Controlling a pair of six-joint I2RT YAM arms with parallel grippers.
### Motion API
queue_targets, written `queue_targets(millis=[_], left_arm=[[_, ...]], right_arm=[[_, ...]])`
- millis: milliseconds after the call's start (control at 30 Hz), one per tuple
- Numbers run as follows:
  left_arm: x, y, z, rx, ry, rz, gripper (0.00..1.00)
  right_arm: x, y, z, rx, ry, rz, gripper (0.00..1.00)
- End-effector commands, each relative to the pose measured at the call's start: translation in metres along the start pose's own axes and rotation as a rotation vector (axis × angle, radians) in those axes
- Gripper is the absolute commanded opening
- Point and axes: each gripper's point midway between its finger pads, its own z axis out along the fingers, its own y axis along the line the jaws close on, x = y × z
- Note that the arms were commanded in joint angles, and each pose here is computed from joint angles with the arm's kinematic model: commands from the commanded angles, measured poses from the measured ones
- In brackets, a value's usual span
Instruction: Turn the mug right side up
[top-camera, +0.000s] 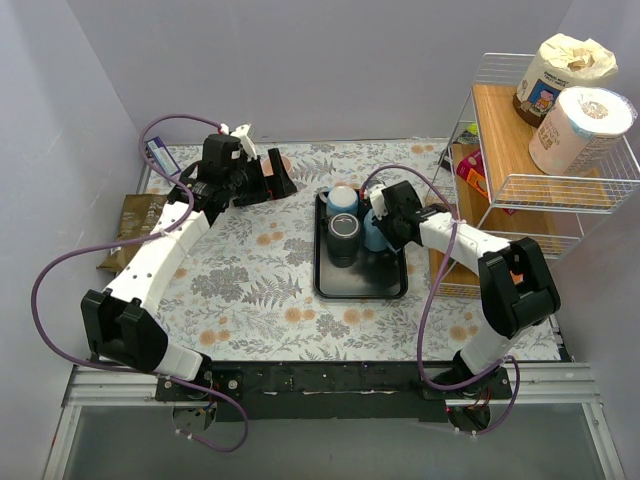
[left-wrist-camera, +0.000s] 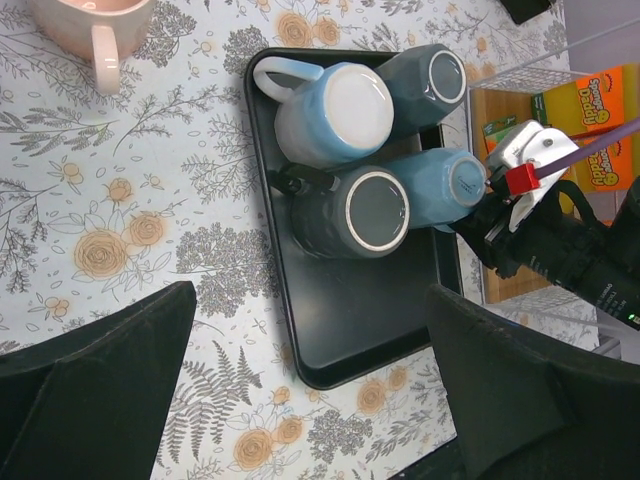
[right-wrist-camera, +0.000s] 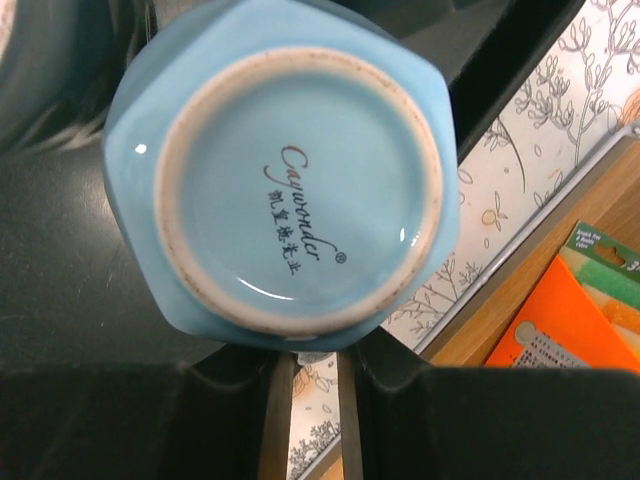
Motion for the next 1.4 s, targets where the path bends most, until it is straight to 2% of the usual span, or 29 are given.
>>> queue_targets(millis=[0, 300, 700, 767, 967, 1000, 1033, 1100, 1133, 1367], left_arm=[[-0.007, -0.011, -0.020, 0.045, -0.040, -0.001, 0.98], [-0.002, -0.016, -0.021, 0.076, -0.033, -0.021, 0.98], [0.008, -0.032, -0.030, 0.180, -0.020, -0.054, 0.98], [0.011, -0.040, -0.031, 0.231, -0.022, -0.056, 0.98], [0.024, -0.087, -0.060, 0.556, -0.023, -0.049, 0.98], [0.027, -0.100, -0.074, 0.629, -0.011, -0.059, 0.98], [0.020, -0.110, -0.083, 0.694, -0.053, -0.032, 0.98], [0.027, -0.121, -0.092, 0.766, -0.048, -0.038, 0.98], [0.024, -0.130, -0.101, 0.812, -0.081, -0.013, 0.98], [0.037, -0.166, -0.122, 1.008, -0.107, -0.063, 0.98]], right_arm=[[-0.017, -0.012, -0.027, 0.047, -0.073, 0.015, 0.01], [-0.034, -0.008, -0.060, 0.009, -0.109, 0.161, 0.01], [-0.100, 0.005, -0.155, -0.151, -0.397, 0.345, 0.01], [-0.117, 0.008, -0.177, -0.198, -0.469, 0.370, 0.01], [-0.163, 0.020, -0.240, -0.367, -0.707, 0.484, 0.01], [-0.169, 0.024, -0.249, -0.401, -0.728, 0.487, 0.01], [-0.175, 0.025, -0.258, -0.426, -0.750, 0.514, 0.01], [-0.185, 0.028, -0.276, -0.478, -0.790, 0.527, 0.01], [-0.192, 0.030, -0.287, -0.516, -0.820, 0.562, 0.01], [-0.220, 0.053, -0.332, -0.797, -0.931, 0.685, 0.01]])
